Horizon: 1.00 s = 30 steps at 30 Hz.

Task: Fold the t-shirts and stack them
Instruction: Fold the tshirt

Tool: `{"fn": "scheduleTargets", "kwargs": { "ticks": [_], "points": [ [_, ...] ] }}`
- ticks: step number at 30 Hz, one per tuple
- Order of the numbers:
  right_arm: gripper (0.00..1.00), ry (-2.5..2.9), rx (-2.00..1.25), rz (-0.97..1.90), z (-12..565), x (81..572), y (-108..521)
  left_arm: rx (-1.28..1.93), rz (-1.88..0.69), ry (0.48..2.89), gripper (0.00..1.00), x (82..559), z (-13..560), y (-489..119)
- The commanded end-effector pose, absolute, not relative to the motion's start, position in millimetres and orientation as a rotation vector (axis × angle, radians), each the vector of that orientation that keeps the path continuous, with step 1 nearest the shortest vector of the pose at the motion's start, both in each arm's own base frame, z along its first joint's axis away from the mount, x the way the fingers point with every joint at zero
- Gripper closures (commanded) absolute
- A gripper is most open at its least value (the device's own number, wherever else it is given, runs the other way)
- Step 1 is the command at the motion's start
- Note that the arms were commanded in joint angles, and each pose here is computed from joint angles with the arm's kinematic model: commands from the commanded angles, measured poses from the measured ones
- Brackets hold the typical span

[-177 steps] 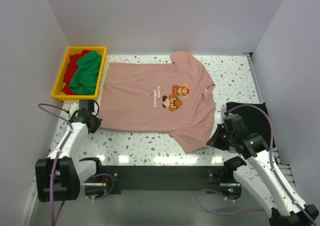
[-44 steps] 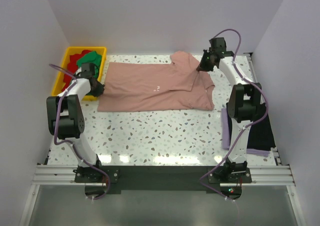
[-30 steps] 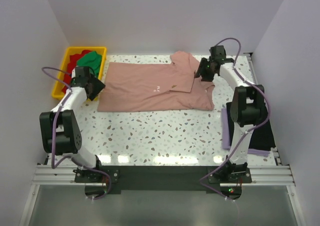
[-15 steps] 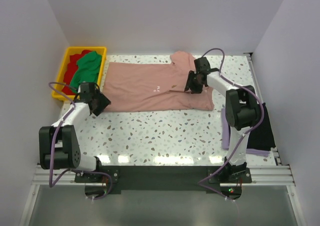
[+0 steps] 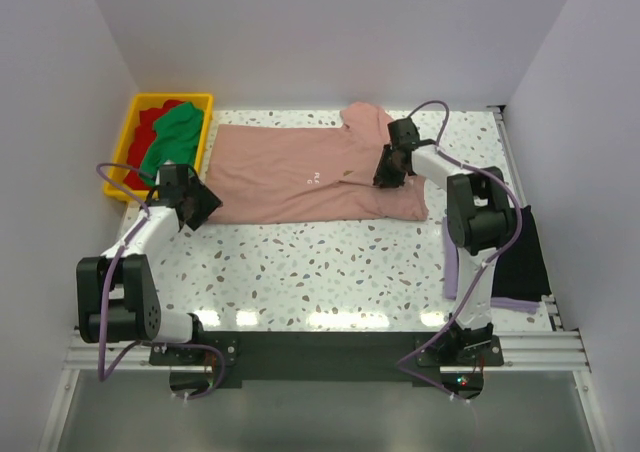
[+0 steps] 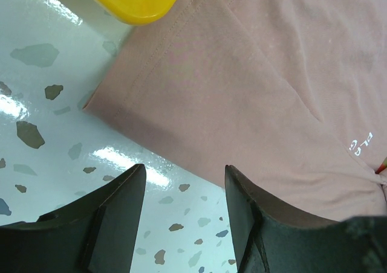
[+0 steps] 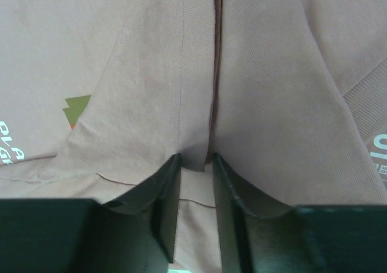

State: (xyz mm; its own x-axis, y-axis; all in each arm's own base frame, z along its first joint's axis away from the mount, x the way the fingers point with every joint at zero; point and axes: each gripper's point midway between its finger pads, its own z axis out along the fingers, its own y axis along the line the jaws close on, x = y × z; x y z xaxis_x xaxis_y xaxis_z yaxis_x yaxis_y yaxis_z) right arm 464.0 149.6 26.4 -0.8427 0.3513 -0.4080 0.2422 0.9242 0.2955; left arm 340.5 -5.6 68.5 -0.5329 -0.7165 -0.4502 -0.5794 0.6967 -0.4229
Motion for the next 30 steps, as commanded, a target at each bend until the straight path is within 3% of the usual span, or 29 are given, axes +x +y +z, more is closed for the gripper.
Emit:
{"fn": "scheduleTargets", "kwargs": {
  "ticks": [1, 7, 10, 30],
  "points": [
    [0.72, 2.542, 0.445, 0.388, 38.4, 484.1, 158.9, -0.934, -0.321, 2.259, 0.41, 351.4, 80.2, -6.2],
    [0.94, 2.504, 0.445, 0.432, 49.8, 494.4, 165.0, -0.927, -0.319, 2.263, 0.41, 351.6, 79.7, -6.6],
    [0.99, 2.488, 0.432, 0.474, 56.0, 505.9, 172.8, -0.931, -0.309, 2.265, 0.41, 351.4, 78.6, -5.0],
    [1.0, 2.305, 0.226, 0.79, 93.0, 582.3, 246.1, -0.937, -0.308, 2.29, 0.41, 351.8, 71.6, -5.9]
  ]
}}
